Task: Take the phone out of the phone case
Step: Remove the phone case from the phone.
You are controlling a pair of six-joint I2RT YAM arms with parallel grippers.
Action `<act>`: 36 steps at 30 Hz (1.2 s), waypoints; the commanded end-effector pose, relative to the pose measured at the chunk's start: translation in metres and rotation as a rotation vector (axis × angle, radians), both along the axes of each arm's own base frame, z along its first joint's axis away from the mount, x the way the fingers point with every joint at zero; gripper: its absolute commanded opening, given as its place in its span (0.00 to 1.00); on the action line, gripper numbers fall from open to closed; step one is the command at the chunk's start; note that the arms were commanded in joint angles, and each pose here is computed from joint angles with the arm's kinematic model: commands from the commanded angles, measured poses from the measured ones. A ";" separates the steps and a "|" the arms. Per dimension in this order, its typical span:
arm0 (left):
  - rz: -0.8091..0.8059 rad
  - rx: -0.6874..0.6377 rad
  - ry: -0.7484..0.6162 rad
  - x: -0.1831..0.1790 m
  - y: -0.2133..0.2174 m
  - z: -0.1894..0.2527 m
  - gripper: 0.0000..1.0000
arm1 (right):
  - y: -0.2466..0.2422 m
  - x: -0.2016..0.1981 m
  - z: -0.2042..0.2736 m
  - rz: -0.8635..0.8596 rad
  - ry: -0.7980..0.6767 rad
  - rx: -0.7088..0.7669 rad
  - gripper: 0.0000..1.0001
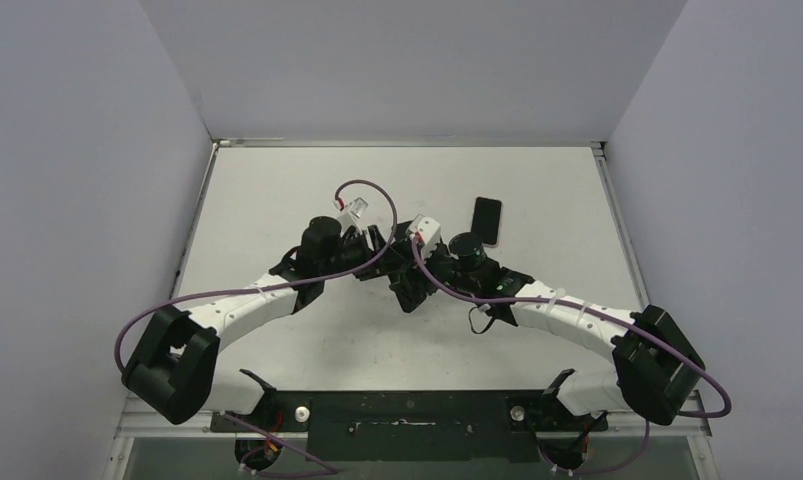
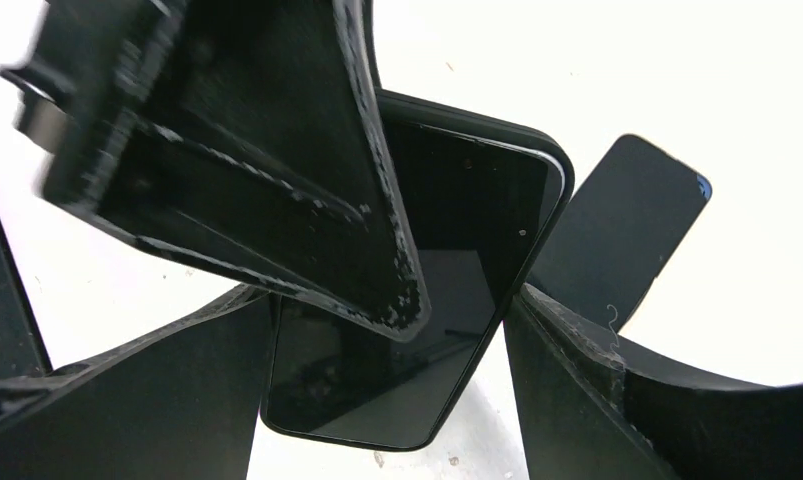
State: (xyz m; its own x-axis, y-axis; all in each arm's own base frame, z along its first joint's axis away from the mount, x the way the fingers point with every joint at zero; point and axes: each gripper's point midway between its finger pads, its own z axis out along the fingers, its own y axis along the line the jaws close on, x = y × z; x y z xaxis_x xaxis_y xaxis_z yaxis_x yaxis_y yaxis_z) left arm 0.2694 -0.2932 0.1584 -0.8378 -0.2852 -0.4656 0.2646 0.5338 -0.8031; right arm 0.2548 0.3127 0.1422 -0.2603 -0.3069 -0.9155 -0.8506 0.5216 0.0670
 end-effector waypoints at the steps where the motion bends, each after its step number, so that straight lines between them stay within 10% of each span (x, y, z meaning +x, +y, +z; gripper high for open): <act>1: -0.051 -0.085 -0.066 0.002 -0.015 0.022 0.39 | 0.027 0.013 0.063 0.047 -0.152 0.154 0.00; 6: -0.019 -0.106 -0.140 0.012 -0.009 0.043 0.02 | 0.023 0.018 0.078 0.005 -0.162 0.185 0.12; 18: 0.150 -0.375 -0.241 0.033 0.032 0.113 0.00 | -0.054 0.026 0.124 -0.276 -0.012 0.472 0.89; 36: 0.179 -0.681 -0.213 0.020 0.046 0.175 0.00 | -0.035 -0.029 0.116 -0.012 0.227 0.646 0.86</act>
